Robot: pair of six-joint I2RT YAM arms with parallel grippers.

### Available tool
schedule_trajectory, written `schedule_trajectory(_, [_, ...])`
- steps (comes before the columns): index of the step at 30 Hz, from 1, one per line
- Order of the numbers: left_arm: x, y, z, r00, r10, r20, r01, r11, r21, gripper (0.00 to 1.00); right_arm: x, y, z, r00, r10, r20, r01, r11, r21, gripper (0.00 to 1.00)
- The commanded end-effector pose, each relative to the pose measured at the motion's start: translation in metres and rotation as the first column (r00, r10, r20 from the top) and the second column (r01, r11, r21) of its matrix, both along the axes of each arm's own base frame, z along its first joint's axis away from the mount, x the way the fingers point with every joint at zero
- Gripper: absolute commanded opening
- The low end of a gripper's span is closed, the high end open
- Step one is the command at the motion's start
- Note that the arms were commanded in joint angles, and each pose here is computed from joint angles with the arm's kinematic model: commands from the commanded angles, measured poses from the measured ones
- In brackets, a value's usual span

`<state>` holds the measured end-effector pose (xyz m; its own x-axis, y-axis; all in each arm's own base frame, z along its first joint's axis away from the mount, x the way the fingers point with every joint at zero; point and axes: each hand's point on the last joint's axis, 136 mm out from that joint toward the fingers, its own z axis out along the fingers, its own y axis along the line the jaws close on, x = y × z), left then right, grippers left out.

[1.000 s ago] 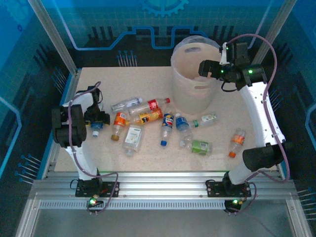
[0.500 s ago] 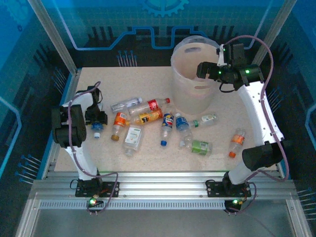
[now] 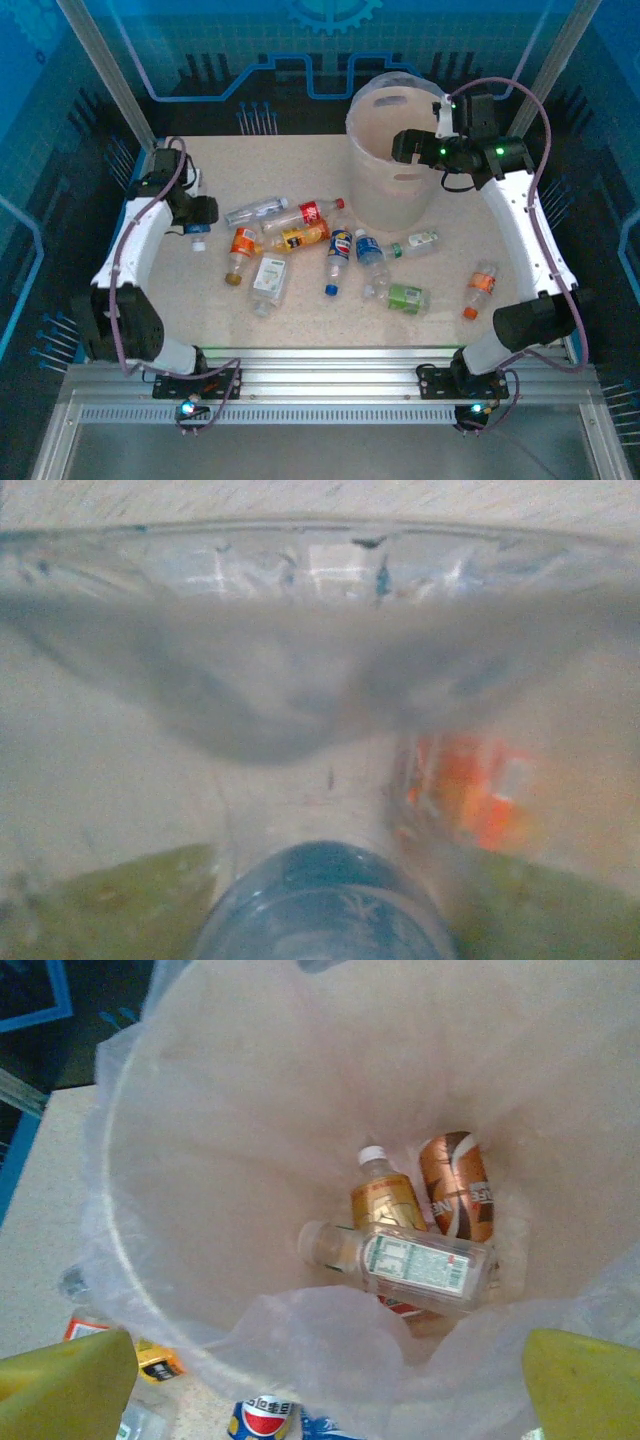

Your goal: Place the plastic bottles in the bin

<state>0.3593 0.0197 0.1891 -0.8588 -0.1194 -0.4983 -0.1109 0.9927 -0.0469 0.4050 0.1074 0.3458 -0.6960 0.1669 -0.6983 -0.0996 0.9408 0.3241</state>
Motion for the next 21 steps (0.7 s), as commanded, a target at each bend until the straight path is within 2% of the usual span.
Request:
schedule_trajectory(1, [0.007,-0.054,0.036,0.979,-0.118,0.164,0.144,0.976,-0.161,0.53,-0.012,0.021,0.023,0.994,0.085,0.073,-0.090,0.994,0.069,1.00])
schedule_trajectory(5, [0.008,-0.113,0.081,0.898,-0.241,0.368,0.355,0.891,-0.283,0.51,-0.019,0.034,0.030,0.982,0.155,0.109,-0.168,0.979,0.117,1.00])
schedule_trajectory(9, [0.002,-0.166,0.113,0.793,-0.344,0.503,0.550,0.760,-0.346,0.51,-0.030,0.056,0.039,0.953,0.261,0.153,-0.288,0.937,0.196,1.00])
schedule_trajectory(14, [-0.009,-0.214,0.136,0.679,-0.427,0.598,0.704,0.610,-0.364,0.52,-0.044,0.088,0.050,0.890,0.404,0.211,-0.450,0.852,0.269,1.00])
schedule_trajectory(21, [-0.027,-0.263,0.157,0.533,-0.502,0.681,0.841,0.403,-0.362,0.52,-0.068,0.138,0.055,0.773,0.585,0.243,-0.634,0.722,0.279,1.00])
